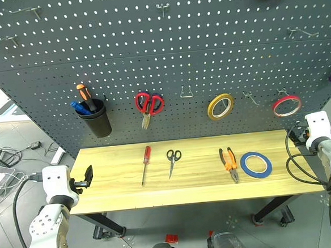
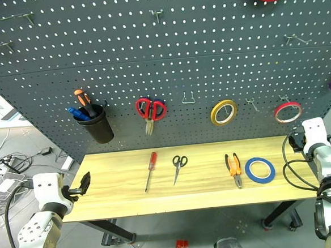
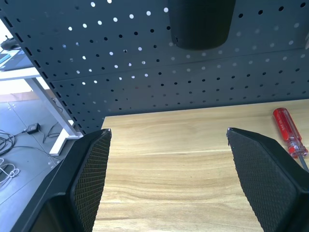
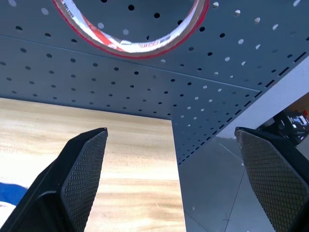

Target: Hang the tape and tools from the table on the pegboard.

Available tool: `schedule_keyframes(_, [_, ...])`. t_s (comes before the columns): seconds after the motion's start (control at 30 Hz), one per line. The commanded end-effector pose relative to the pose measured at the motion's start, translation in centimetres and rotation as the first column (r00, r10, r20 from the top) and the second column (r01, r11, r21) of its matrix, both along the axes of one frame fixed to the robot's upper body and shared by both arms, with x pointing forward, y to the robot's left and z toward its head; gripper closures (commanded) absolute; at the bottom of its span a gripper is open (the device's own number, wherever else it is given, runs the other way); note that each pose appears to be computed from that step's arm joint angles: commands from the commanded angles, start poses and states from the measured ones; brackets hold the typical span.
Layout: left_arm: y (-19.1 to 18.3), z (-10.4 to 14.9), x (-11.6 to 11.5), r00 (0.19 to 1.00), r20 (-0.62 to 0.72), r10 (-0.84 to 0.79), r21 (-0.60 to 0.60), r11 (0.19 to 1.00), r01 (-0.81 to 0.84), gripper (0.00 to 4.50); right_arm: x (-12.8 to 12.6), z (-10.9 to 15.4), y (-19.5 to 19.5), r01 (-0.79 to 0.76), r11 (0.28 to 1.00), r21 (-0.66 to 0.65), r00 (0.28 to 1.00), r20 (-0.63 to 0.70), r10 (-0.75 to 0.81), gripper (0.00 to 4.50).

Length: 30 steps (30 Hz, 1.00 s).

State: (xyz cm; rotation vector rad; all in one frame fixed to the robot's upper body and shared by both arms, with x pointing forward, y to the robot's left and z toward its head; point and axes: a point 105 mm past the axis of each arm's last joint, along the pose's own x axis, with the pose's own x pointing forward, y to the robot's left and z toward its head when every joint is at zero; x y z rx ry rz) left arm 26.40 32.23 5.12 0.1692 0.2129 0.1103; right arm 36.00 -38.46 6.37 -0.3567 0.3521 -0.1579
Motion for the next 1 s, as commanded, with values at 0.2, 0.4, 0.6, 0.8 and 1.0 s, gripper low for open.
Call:
schedule_keyframes(0.2, [0.5,1.8,0.5,0.999,0.046,-0.015,0.062,0.998,0.012,0.46,0.8,2.3,-0.3,-0.002,1.0,-0.03,0.998,0.07,0.004,0.0])
schedule_keyframes(0.4, [0.3,2.1,0.4,0.998,0.062,-0.01,0.062,0.998,0.006,0.46,0.7,2.2,-0.1,-0.031,0.999,-0.033,0.998,0.061,0.033,0.0])
schedule_keyframes(0.6, [-1.0,2.7,0.6,0.997,0.068,-0.048,0.043,0.998,0.045,0.46,0.2,1.6,2.0,-0.186,0.982,-0.027,0.982,0.023,0.186,0.0])
schedule_keyframes(0.8, [-5.4,4.0,1.5,0.976,0.056,-0.209,-0.003,0.978,0.21,0.46,-1.1,0.7,6.5,-0.399,0.917,0.007,0.914,-0.07,0.399,0.0])
schedule_keyframes(1.0, [-12.6,5.7,1.7,0.85,-0.004,-0.527,0.016,0.85,0.527,0.46,-3.2,-0.4,10.4,-0.519,0.849,0.097,0.822,-0.216,0.527,0.0])
